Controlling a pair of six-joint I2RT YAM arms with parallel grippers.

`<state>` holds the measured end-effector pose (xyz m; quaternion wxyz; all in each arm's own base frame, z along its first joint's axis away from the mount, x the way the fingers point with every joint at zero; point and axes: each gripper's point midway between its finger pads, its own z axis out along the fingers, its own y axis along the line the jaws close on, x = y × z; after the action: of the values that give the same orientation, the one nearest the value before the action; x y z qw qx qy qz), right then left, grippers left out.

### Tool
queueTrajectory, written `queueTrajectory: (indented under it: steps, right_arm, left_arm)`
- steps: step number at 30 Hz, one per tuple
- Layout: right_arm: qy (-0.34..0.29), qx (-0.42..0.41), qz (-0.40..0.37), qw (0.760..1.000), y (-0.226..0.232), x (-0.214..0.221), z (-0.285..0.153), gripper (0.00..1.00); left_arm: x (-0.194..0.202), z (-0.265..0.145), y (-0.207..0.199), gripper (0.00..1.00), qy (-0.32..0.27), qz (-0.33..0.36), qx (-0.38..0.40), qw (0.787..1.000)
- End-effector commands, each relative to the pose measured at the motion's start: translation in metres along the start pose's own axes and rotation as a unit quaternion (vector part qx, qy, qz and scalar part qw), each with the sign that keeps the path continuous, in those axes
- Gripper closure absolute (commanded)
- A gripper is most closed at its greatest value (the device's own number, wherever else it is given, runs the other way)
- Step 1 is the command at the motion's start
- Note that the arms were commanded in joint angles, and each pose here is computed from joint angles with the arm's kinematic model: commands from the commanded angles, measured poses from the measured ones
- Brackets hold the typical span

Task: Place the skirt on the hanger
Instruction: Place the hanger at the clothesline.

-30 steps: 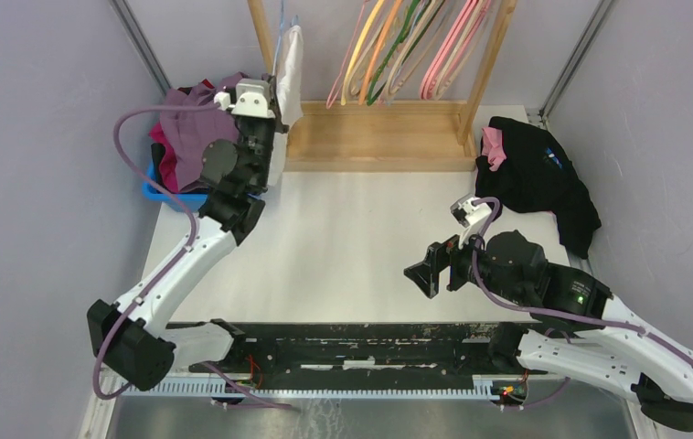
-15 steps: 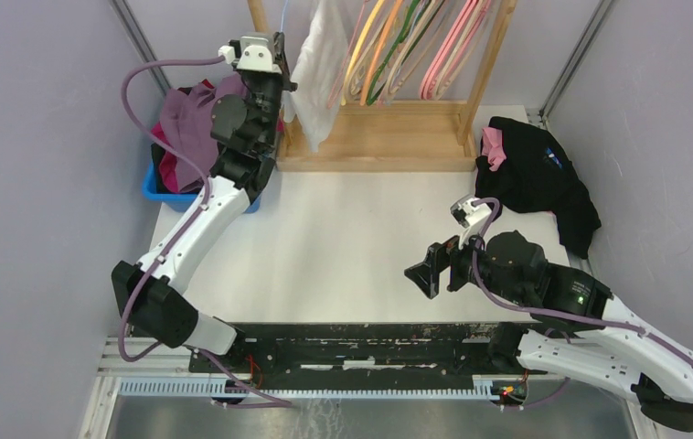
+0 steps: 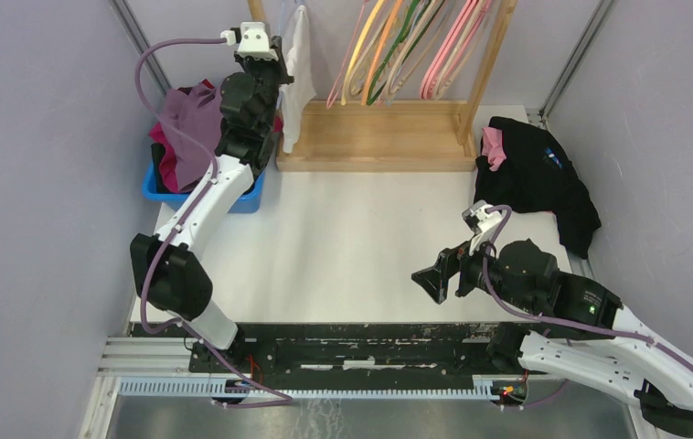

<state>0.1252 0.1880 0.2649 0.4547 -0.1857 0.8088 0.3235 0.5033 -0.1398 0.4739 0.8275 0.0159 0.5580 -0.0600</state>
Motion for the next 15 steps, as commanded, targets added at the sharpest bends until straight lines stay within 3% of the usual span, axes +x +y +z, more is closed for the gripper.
queueTrajectory:
  steps: [1, 15]
  right_arm:
    - [-0.014, -0.003, 0.006, 1.000, 0.003, -0.007, 0.003, 0.08]
    - [-0.016, -0.007, 0.015, 1.000, 0.003, -0.003, 0.006, 0.08]
  left_arm:
    - [-0.053, 0.009, -0.001, 0.96, -0.063, -0.038, 0.007, 0.997]
    - [-0.038, 0.026, 0.000, 0.96, -0.037, -0.031, 0.007, 0.999]
